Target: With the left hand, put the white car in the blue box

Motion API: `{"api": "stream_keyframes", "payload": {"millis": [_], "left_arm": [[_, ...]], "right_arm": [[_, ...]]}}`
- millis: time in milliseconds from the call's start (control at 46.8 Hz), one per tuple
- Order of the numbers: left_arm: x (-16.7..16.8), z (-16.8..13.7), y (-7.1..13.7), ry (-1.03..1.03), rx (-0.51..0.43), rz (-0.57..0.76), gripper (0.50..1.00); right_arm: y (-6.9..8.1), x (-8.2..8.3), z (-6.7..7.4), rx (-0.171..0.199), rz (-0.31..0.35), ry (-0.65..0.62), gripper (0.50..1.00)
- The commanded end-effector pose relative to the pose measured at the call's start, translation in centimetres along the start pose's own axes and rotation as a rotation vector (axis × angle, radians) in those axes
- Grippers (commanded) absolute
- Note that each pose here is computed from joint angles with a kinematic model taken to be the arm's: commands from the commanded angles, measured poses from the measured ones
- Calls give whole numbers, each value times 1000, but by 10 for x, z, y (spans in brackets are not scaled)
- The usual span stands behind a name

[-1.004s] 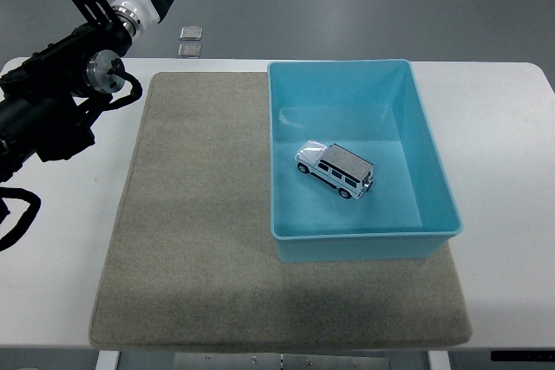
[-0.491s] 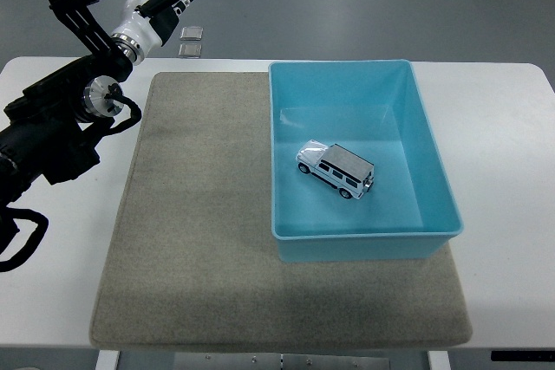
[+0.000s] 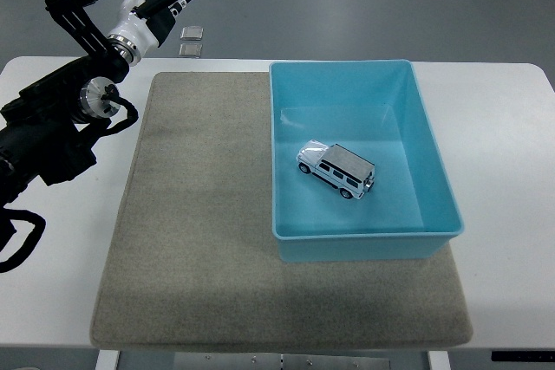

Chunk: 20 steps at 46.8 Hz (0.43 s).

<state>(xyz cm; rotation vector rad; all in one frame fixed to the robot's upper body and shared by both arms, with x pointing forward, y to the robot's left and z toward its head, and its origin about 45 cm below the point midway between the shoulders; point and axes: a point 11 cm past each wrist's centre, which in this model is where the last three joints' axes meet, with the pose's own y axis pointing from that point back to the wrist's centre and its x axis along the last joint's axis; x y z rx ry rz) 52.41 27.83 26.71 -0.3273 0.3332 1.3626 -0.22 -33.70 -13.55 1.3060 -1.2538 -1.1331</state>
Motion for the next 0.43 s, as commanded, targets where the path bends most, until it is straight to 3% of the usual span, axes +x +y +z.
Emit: {"api": "stream_keyframes", "payload": {"millis": [0, 214, 342, 406], "left_arm": [[1, 1, 0, -4, -3, 2, 1000], [0, 11, -3, -9, -20, 4, 1000], [-2, 19, -6, -15, -34, -1, 1000], [-4, 20, -6, -14, -35, -5, 1000]], "right_arm": [[0, 0, 0, 0, 0, 0, 936], [0, 0, 0, 0, 0, -3, 936], [-2, -24, -1, 2, -85, -10, 936], [-2, -27, -3, 7, -88, -11, 936]]}}
